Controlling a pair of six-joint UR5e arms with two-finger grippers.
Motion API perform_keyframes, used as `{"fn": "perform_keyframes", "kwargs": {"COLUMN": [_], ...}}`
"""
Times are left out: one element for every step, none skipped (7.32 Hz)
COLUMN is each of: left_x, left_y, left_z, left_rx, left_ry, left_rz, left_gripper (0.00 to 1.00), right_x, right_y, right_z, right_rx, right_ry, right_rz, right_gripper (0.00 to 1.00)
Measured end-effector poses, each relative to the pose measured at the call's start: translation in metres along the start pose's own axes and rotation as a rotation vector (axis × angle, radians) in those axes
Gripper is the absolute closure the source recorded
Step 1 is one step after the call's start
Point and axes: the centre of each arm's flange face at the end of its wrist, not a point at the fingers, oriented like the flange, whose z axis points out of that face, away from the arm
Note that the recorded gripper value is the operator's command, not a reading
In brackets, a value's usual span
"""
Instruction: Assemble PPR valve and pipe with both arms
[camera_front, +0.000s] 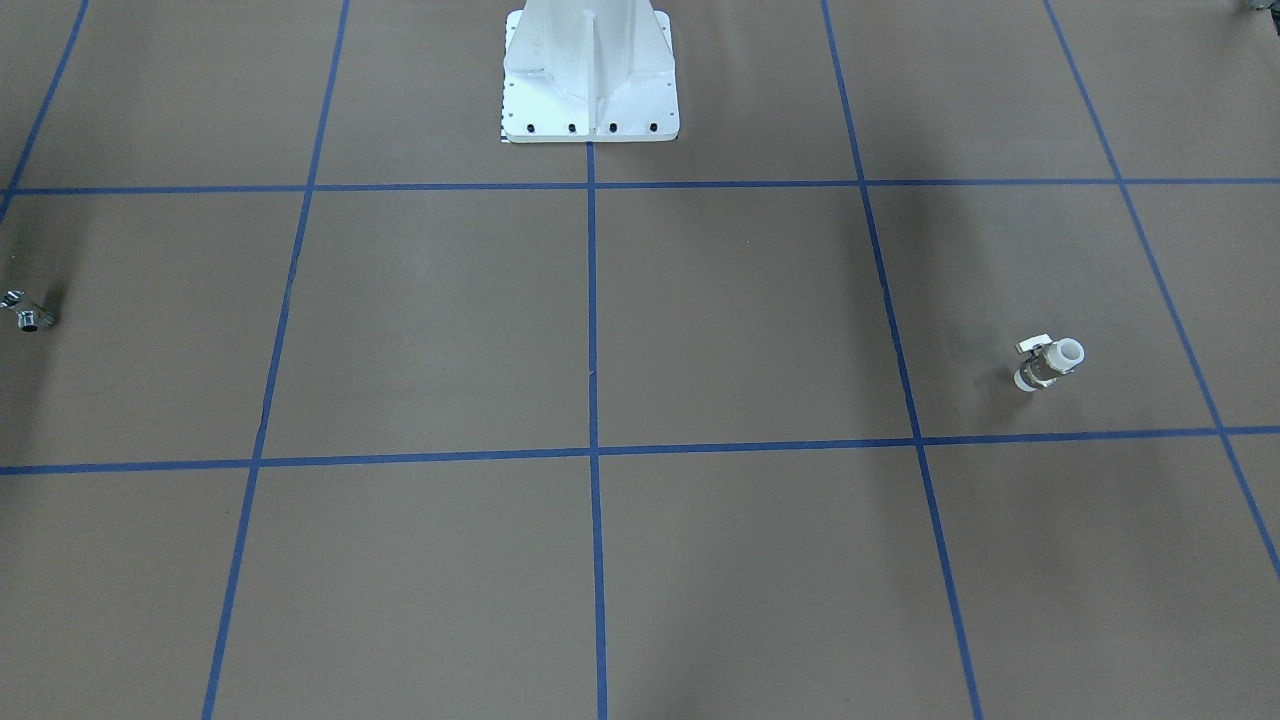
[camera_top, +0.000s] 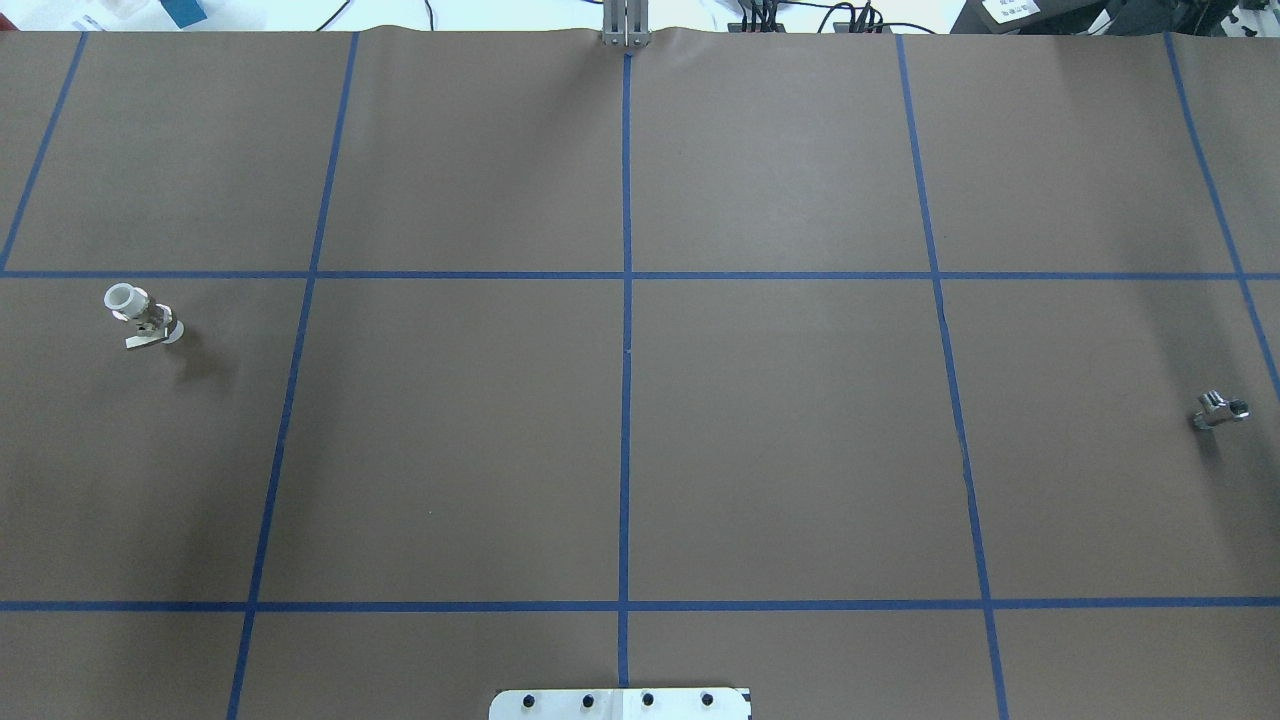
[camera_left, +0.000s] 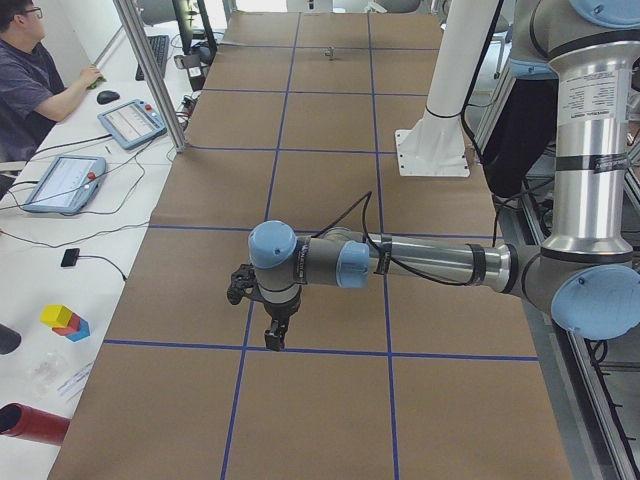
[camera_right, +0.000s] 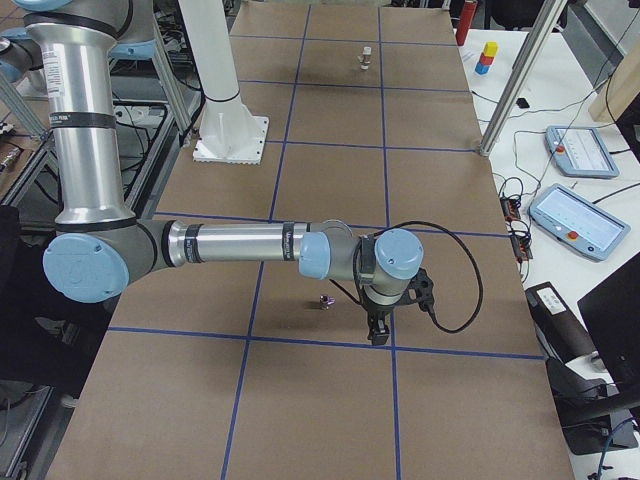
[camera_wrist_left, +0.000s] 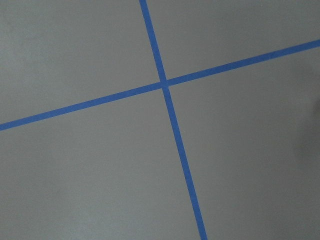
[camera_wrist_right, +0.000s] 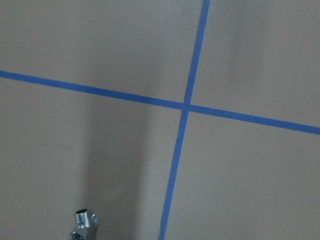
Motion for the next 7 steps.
{"fn": "perform_keyframes", "kwargs": {"left_x": [0.0,0.0,0.0,0.001,0.004,0.015,0.033], "left_y": [0.0,0.0,0.0,0.0,-0.001,-0.002,-0.004], "left_z": [0.0,0.0,-0.001,-0.002,-0.007,-0.021,-0.04], "left_rx": [0.0,0.001,0.002,0.003,0.013,0.043,0.084], "left_ry": [0.0,0.0,-0.001,-0.002,-0.004,-0.009,-0.015], "left_rz": [0.0,0.0,0.0,0.002,0.008,0.032,0.07], "left_gripper": [0.0,0.0,0.0,0.0,0.0,0.0,0.0], "right_x": [0.0,0.0,0.0,-0.001,-0.001,-0.002,-0.002], "right_y": [0.0,0.0,-0.001,-0.001,-0.001,-0.001,-0.001], "right_z": [0.0,0.0,0.0,-0.001,-0.001,-0.002,-0.002], "right_rx": [0.0,0.0,0.001,0.002,0.003,0.004,0.005], "right_ry": [0.0,0.0,0.0,-0.001,-0.001,-0.001,-0.002], "right_rz": [0.0,-0.001,-0.001,-0.002,-0.003,-0.004,-0.005], "right_gripper": [0.01,0.01,0.01,0.01,0.01,0.01,0.01]}}
